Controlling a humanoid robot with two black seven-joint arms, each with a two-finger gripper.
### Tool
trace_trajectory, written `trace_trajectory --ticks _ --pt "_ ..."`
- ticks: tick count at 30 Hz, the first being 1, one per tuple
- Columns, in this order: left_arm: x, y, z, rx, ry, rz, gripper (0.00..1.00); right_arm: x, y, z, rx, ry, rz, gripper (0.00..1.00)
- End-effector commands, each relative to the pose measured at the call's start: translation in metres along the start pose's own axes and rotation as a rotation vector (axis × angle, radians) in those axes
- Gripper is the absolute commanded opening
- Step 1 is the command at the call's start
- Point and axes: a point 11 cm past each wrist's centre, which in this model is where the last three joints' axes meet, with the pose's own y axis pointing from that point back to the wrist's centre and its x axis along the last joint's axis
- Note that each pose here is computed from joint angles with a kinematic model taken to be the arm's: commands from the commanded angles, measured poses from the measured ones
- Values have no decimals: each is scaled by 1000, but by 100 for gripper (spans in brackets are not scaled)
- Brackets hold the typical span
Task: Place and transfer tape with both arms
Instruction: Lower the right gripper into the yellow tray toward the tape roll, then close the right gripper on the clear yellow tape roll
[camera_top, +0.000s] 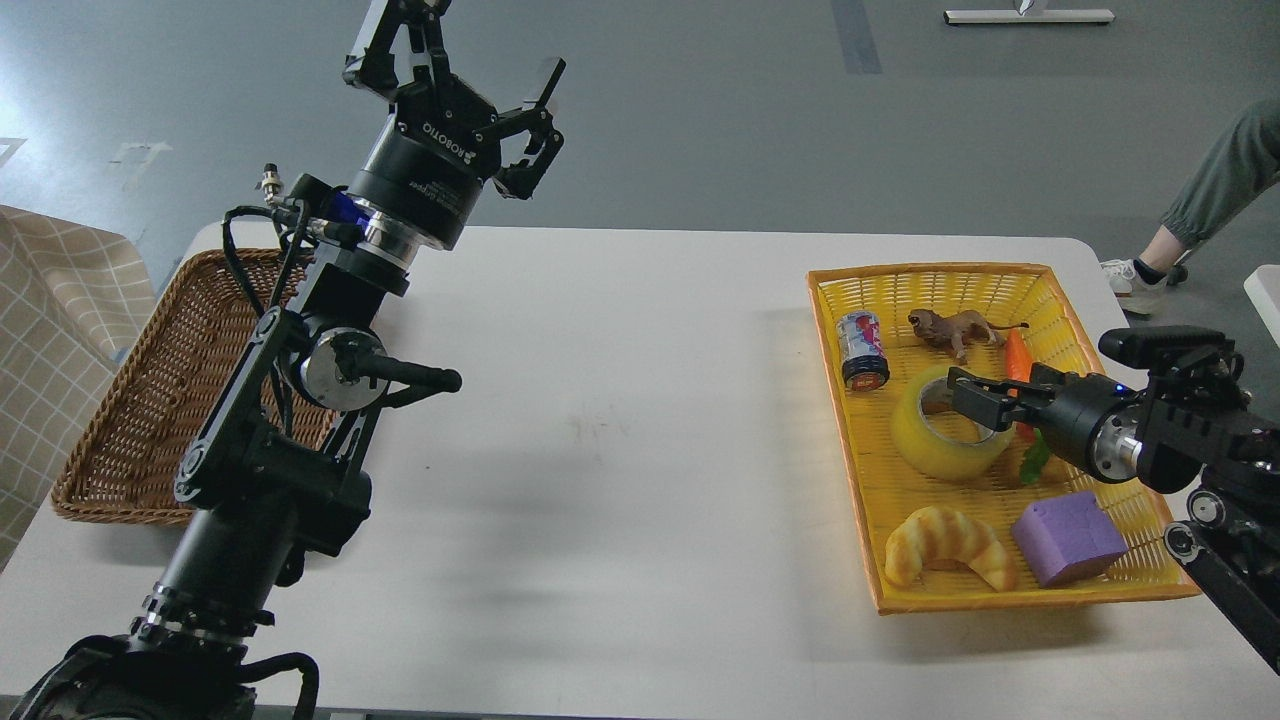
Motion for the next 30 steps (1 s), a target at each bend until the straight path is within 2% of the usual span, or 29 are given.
trace_trajectory --ticks 1,10,30 --pt "1 0 2 -5 1 1 98 -4 0 -2 6 5 -9 100" --pt "4 3 1 1 -5 8 98 -26 0 -2 -3 38 -46 99" --pt "9 8 -2 9 0 24 98 -28 -5 3 -24 69 -18 97"
